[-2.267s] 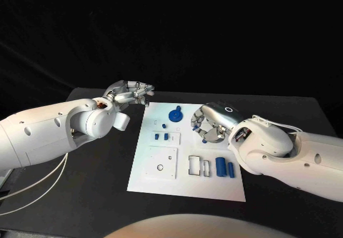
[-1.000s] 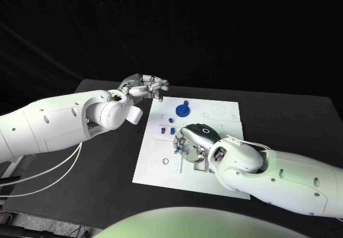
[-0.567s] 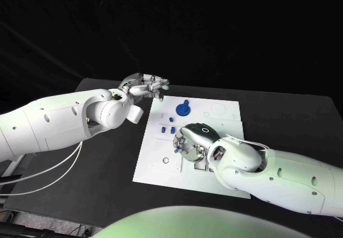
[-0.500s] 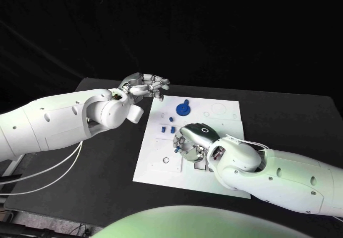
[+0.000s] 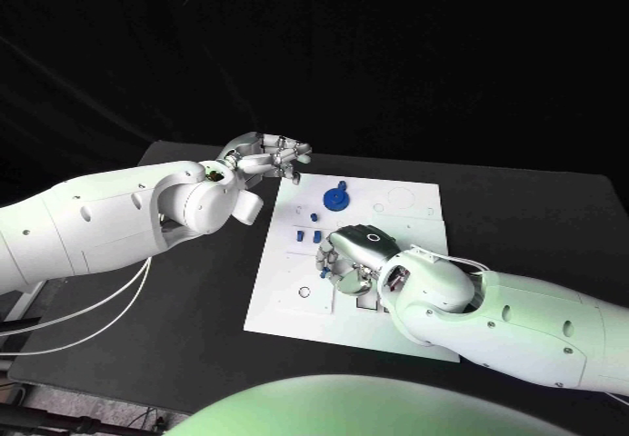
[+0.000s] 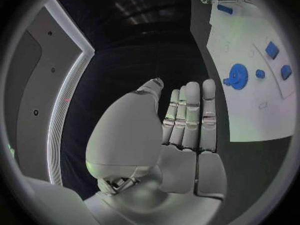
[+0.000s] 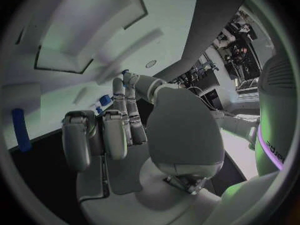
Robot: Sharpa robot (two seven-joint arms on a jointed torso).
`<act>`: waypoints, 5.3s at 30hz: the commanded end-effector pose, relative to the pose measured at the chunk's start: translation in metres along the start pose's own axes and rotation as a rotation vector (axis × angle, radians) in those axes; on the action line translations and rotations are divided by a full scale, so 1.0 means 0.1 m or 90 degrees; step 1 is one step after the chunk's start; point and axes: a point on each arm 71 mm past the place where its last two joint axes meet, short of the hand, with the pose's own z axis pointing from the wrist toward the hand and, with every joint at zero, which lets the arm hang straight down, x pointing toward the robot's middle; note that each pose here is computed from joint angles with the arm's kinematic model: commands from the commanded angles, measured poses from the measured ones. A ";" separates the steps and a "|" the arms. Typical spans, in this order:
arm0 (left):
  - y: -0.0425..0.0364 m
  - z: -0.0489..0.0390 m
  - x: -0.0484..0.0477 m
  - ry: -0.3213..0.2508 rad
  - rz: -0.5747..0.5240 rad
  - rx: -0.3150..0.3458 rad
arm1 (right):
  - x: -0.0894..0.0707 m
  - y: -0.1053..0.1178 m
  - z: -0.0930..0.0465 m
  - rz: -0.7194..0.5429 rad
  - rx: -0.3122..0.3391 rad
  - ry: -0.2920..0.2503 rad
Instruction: Assemble the parts on the task board
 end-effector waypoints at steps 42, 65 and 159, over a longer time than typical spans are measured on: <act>0.002 -0.012 -0.013 0.012 -0.004 -0.004 | -0.49 -0.40 -0.47 0.006 0.064 -0.038; 0.016 -0.031 -0.030 0.012 -0.004 -0.005 | -0.64 -0.86 -0.51 -0.052 0.132 0.030; 0.039 0.048 0.050 0.025 -0.006 -0.004 | 0.00 0.30 0.00 0.036 -0.053 0.048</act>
